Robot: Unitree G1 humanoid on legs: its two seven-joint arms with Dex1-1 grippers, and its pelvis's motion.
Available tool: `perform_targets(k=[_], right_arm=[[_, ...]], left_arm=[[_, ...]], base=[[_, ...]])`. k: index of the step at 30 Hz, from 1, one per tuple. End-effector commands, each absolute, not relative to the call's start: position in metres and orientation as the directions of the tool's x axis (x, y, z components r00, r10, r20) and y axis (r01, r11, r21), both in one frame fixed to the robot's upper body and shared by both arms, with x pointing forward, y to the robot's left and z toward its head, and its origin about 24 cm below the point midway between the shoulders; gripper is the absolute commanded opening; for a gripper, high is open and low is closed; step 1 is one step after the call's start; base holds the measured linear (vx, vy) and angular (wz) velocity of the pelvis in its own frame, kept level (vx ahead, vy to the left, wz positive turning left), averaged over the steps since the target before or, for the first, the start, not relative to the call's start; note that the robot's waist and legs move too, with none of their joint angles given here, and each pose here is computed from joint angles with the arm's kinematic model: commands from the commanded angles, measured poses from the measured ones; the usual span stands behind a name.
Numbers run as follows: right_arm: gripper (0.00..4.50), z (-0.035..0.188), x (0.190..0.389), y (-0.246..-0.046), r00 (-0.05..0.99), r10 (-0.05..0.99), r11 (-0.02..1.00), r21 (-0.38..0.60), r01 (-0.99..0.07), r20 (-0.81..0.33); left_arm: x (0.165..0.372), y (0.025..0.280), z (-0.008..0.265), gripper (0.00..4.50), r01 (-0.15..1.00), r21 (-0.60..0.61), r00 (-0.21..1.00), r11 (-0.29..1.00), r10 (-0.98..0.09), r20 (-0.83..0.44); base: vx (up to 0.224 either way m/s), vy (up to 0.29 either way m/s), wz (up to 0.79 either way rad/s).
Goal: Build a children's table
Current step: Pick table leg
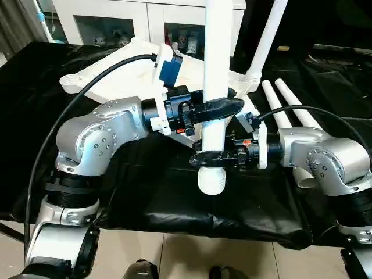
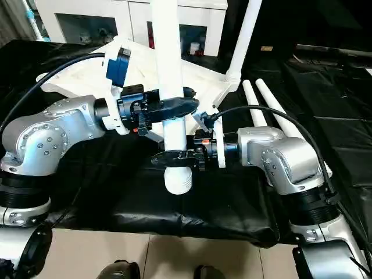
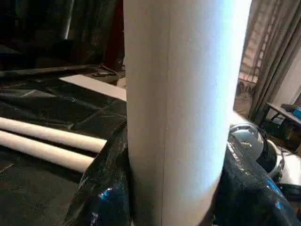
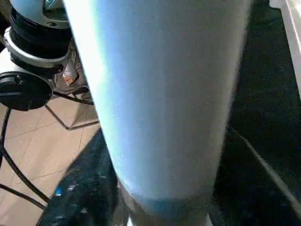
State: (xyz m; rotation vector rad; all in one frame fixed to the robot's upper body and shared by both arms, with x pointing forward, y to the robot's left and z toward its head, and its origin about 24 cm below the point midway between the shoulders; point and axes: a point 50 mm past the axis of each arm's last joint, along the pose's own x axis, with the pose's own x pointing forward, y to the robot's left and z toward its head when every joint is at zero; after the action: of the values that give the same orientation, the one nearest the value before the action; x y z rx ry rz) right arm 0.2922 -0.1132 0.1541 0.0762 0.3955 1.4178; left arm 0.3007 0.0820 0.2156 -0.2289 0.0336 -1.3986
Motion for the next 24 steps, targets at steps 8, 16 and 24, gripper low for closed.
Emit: perform_targets(k=[8,16,24], right_arm=[[2.7,0.1581,0.2954,-0.1194,0.131,0.965,0.188,0.253,-0.949,-0.228],[2.41,0.1569,0.2934,-0.1201,0.114,0.966,0.175,0.263,-0.949,-0.232],[1.99,0.1571,0.2934,-0.1202,0.109,0.968,0.17,0.27,-0.948,-0.226]], left_arm=[[0.2993,0.0803,0.2226,1.8,0.98,-0.143,0.153,0.137,-0.982,0.11],[0.2998,0.0804,0.2229,1.8,0.981,-0.14,0.15,0.134,-0.983,0.108],[0.2993,0.0804,0.2228,1.8,0.982,-0.139,0.145,0.129,-0.984,0.106]], base=[[0.0,0.0,0.0],[0.0,0.0,0.0],[0.0,0.0,0.0]])
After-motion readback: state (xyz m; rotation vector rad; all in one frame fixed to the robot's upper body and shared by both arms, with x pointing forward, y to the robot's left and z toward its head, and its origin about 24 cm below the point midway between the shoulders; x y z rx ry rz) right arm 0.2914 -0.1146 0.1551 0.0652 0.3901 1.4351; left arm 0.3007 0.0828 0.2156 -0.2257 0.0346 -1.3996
